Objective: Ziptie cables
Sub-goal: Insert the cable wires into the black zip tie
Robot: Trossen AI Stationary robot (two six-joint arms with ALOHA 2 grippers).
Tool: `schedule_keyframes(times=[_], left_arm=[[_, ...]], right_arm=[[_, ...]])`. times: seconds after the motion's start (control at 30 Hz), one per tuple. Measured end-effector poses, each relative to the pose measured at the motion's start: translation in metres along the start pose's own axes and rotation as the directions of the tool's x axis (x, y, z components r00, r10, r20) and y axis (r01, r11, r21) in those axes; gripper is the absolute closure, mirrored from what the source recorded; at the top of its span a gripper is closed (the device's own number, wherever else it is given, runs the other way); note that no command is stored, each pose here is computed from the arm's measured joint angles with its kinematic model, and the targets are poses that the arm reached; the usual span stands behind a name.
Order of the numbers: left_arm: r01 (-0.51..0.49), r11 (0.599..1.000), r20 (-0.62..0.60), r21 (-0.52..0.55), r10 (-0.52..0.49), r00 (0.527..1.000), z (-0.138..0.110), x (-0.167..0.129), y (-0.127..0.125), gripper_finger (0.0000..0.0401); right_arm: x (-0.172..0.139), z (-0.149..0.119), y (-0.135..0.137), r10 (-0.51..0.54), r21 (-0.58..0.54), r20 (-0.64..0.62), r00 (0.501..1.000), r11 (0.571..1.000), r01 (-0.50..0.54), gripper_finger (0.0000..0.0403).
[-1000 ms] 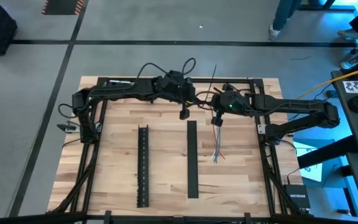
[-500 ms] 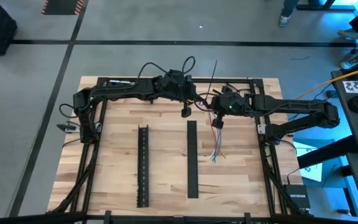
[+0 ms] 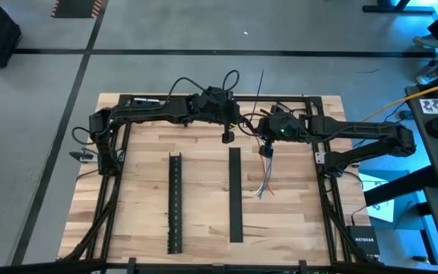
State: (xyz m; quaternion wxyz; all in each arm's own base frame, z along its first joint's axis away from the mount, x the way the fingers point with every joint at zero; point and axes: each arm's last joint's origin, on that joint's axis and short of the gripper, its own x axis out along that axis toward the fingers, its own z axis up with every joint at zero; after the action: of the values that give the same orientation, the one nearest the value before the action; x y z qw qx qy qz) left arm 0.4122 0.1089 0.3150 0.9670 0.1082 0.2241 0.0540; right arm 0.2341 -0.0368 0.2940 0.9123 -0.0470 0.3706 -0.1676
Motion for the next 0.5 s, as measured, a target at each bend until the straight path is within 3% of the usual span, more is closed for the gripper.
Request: schedule_keyframes(times=[0.27,0.4,0.5], left_arm=[[0.000,1.000,0.004,0.000,0.000,1.000,-0.0004,0.0003,0.0017,0.0401],[0.098,0.994,0.042,0.055,-0.100,0.994,-0.0019,0.0011,-0.0001,0.0401],[0.075,0.995,0.025,0.072,-0.076,0.997,-0.0032,0.0013,0.0001,0.0401]], right_arm=[[0.0000,0.0012,0.0002,0.007,-0.001,0.012,1.000,1.000,-0.007,0.0403],[0.0000,0.0033,0.0004,0.011,-0.036,0.035,0.999,0.999,-0.010,0.0403],[0.0000,0.0034,0.0006,0.013,-0.052,0.036,0.999,0.999,-0.011,0.0403]])
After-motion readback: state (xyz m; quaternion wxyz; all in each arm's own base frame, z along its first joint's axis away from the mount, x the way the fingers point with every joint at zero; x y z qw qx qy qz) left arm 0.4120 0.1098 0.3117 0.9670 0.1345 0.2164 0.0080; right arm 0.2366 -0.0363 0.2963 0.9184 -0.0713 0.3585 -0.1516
